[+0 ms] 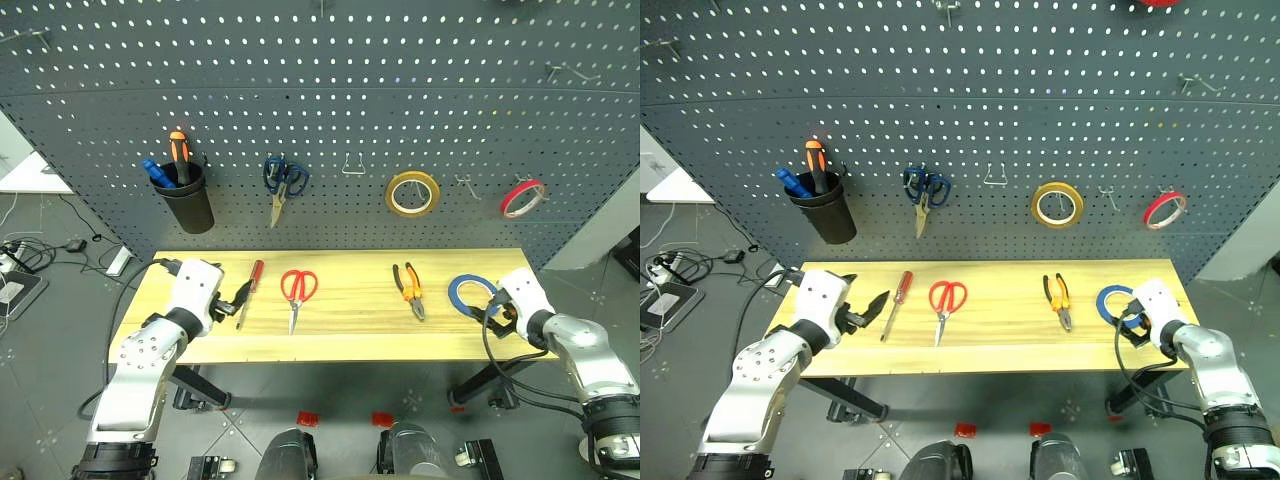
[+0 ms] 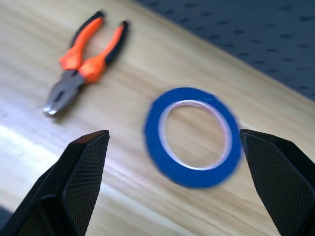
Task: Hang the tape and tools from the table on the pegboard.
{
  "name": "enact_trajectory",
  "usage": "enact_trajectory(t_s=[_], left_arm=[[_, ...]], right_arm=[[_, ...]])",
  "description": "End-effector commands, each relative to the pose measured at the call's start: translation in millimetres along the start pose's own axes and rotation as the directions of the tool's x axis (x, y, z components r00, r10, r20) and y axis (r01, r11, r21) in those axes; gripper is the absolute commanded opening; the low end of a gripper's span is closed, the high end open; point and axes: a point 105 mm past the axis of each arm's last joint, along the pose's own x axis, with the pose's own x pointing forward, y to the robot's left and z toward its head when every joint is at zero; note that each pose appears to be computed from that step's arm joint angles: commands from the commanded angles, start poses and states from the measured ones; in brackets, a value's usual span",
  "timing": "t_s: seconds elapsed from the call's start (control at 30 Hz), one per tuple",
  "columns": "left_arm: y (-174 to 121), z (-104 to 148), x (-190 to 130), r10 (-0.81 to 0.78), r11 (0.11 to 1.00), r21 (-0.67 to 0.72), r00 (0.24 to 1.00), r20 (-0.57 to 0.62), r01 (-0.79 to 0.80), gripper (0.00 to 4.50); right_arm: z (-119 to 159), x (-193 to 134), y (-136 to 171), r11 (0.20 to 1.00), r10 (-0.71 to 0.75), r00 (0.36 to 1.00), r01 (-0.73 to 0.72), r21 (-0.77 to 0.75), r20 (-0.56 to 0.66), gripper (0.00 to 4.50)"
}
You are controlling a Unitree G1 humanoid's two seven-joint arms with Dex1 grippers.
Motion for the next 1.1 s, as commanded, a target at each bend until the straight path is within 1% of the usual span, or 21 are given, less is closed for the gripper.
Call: enact_trajectory(t_s=[0.03, 0.13, 0.27, 0.37, 0.5, 0.67, 0.77, 0.87, 0.9, 0.93, 1.07, 1.1], left_arm=[[-13, 18, 4, -0.077, 0.997, 0.034, 0.996, 0.045, 0.075, 3.62], [-43, 31, 12, -0.264, 0.964, -0.001, 0.96, 0.094, 0.265, 3.62], [-63, 42, 15, -0.42, 0.908, 0.072, 0.901, 0.112, 0.414, 3.62], [-79, 57, 23, -0.538, 0.842, 0.114, 0.831, 0.138, 0.527, 3.62], [-99, 72, 29, -0.645, 0.764, 0.171, 0.748, 0.158, 0.623, 3.62], [-115, 77, 31, -0.723, 0.689, 0.23, 0.675, 0.145, 0.688, 3.62], [-123, 78, 31, -0.755, 0.652, 0.259, 0.641, 0.138, 0.713, 3.66], [-126, 78, 31, -0.767, 0.638, 0.265, 0.627, 0.137, 0.723, 3.66], [-127, 78, 31, -0.768, 0.637, 0.26, 0.625, 0.139, 0.725, 3.66], [-127, 78, 31, -0.768, 0.638, 0.256, 0.624, 0.144, 0.726, 3.66], [-126, 84, 34, -0.747, 0.664, 0.23, 0.638, 0.186, 0.711, 3.66], [-125, 85, 34, -0.743, 0.669, 0.226, 0.641, 0.193, 0.708, 3.66]], right_arm=[[17, 2, -5, 0.999, 0.007, 1.0, -0.007, -0.037, -0.01, 4.5], [21, 16, -4, 0.999, 0.031, 0.999, -0.033, -0.041, -0.041, 4.5], [26, 25, -6, 0.998, 0.06, 0.996, -0.062, -0.031, -0.059, 4.5], [22, 34, -11, 0.995, 0.082, 0.989, -0.088, -0.047, -0.127, 4.5], [21, 46, -17, 0.994, 0.092, 0.977, -0.102, -0.041, -0.191, 4.5], [14, 51, -21, 0.993, 0.092, 0.96, -0.108, -0.048, -0.265, 4.5], [9, 51, -22, 0.99, 0.102, 0.944, -0.126, -0.058, -0.314, 3.95], [9, 52, -23, 0.987, 0.095, 0.937, -0.132, -0.088, -0.337, 2.96], [10, 52, -24, 0.987, 0.085, 0.937, -0.127, -0.101, -0.34, 2.54], [10, 53, -25, 0.985, 0.072, 0.938, -0.12, -0.124, -0.34, 2.3], [17, 56, -27, 0.979, 0.032, 0.955, -0.09, -0.184, -0.296, 0.94], [19, 56, -29, 0.978, 0.022, 0.96, -0.078, -0.194, -0.279, 0.7]])
